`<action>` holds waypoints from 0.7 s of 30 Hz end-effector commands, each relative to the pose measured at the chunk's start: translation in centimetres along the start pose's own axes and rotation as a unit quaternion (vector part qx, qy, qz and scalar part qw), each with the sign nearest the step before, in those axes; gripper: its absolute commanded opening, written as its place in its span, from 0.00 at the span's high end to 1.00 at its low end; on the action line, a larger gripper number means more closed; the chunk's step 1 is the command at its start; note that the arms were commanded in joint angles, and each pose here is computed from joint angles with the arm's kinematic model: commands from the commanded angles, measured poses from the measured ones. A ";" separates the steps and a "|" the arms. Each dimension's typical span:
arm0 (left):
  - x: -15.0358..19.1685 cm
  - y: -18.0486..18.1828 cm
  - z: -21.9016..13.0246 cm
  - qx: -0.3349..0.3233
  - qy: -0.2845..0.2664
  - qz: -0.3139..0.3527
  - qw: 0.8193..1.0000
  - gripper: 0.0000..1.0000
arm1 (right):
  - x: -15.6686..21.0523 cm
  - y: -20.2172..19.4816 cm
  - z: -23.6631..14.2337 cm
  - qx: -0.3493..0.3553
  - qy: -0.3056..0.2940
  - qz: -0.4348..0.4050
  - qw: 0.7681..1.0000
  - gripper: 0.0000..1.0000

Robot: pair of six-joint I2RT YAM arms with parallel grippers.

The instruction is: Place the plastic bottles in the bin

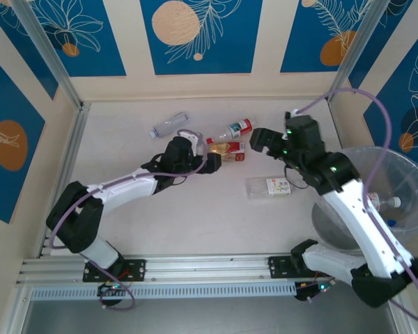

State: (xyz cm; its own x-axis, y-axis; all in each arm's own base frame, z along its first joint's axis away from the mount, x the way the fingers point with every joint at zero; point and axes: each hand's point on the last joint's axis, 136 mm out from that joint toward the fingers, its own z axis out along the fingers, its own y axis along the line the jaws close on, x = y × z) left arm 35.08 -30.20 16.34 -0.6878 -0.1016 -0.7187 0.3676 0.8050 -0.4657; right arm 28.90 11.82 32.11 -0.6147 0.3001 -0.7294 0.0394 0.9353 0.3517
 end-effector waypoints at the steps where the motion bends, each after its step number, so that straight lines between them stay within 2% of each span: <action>1: -1.5 3.5 -1.6 -0.078 -0.048 -0.031 0.995 0.01 | -0.3 -1.8 1.9 0.094 -0.025 0.033 0.995 0.01; 7: -1.5 6.3 -4.0 -0.131 -0.074 -0.055 0.987 0.01 | 2.1 -2.8 5.0 0.166 0.008 0.141 0.976 0.01; 11: -1.3 8.6 -5.2 -0.173 -0.089 -0.083 0.977 0.01 | 4.4 -4.8 5.8 0.229 0.008 0.236 0.944 0.01; 17: -0.4 10.3 -5.5 -0.193 -0.083 -0.104 0.972 0.01 | 8.1 -5.2 7.6 0.243 0.028 0.303 0.921 0.00; 21: -0.1 10.8 -5.6 -0.201 -0.082 -0.112 0.970 0.01 | 10.6 -6.0 8.3 0.258 0.025 0.373 0.891 0.03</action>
State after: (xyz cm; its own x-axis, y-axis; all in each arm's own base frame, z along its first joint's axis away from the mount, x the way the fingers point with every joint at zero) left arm 35.77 -19.50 14.55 -0.6114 -0.3381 -0.7155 -0.0254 0.9121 -0.4093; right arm 29.20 11.20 18.89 -0.4425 0.7842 -0.4350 0.7172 0.6007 0.3534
